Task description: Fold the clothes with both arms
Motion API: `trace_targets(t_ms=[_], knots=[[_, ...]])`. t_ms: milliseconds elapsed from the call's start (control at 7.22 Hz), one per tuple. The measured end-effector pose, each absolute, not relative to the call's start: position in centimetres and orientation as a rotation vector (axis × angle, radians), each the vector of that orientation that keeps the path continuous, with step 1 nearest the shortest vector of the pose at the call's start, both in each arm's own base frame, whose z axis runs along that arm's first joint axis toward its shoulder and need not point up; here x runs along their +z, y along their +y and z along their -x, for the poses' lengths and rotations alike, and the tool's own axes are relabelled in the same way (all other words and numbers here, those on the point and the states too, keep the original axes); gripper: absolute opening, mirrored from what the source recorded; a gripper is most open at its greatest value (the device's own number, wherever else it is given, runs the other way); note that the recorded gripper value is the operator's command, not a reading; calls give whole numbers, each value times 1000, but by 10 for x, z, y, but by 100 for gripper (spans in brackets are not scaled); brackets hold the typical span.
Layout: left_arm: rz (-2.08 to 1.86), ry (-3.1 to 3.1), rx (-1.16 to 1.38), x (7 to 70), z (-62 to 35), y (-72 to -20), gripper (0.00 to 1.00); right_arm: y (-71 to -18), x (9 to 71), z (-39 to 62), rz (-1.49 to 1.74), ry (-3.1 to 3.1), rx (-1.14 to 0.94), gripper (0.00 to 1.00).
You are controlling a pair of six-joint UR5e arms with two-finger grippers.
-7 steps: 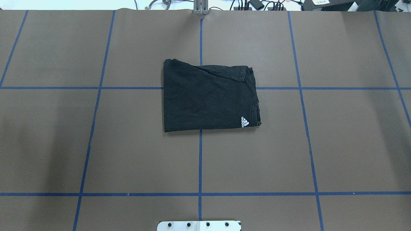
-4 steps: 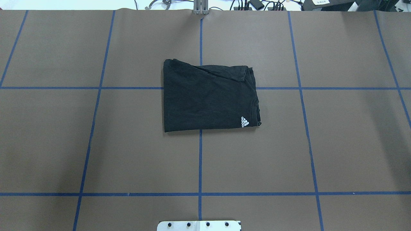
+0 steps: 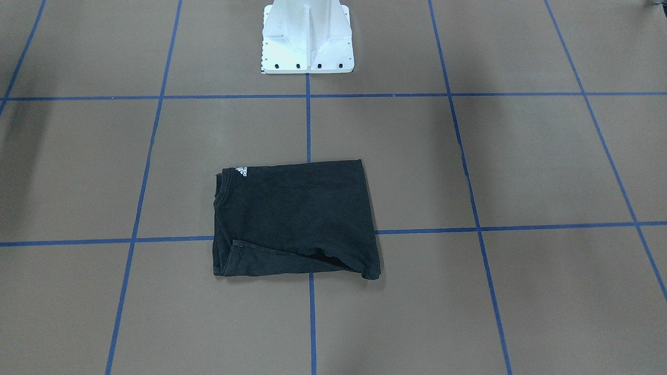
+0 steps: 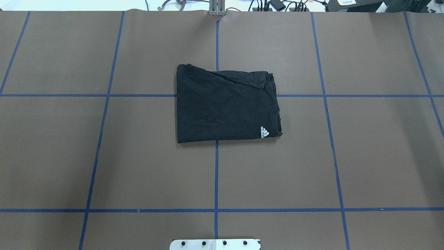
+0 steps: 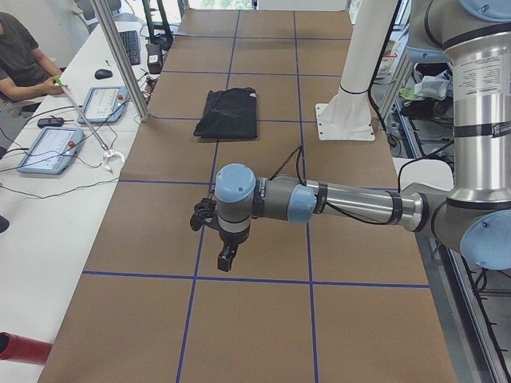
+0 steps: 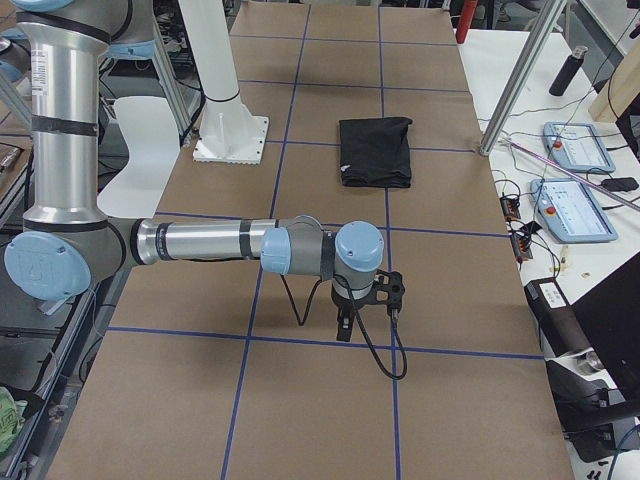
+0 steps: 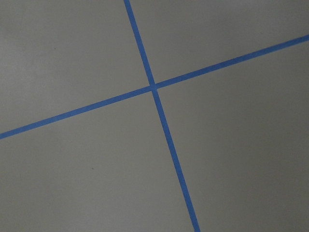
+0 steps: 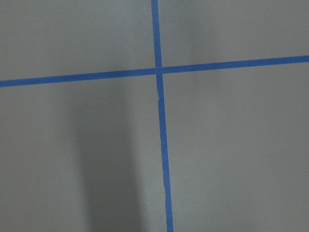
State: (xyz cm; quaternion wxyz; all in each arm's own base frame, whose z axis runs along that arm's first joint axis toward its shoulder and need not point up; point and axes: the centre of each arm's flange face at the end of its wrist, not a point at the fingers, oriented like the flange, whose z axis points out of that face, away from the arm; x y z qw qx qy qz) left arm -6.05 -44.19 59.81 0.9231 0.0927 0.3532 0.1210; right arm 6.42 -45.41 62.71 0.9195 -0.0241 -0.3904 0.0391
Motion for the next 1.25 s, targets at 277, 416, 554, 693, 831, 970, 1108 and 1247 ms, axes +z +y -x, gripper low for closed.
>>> trace_targets(t_ms=[277, 416, 554, 693, 831, 970, 1108, 1247], knots=[[-185, 725, 248, 601, 60, -444, 100, -454, 628, -63, 49, -809, 79, 100], [-181, 725, 248, 602, 60, -444, 100, -454, 628, -63, 47, -809, 77, 100], [-171, 727, 244, 607, 60, -444, 100, -455, 629, -63, 46, -807, 74, 100], [-156, 729, 237, 616, 60, -444, 100, -455, 630, -62, 46, -805, 70, 100], [-143, 730, 232, 623, 60, -443, 100, -456, 631, -60, 48, -803, 65, 100], [-136, 731, 230, 627, 60, -442, 100, -456, 631, -58, 50, -800, 58, 100], [-133, 731, 229, 628, 60, -441, 100, -457, 631, -55, 51, -799, 52, 100], [-132, 731, 228, 629, 60, -441, 100, -458, 632, -55, 52, -798, 50, 100]])
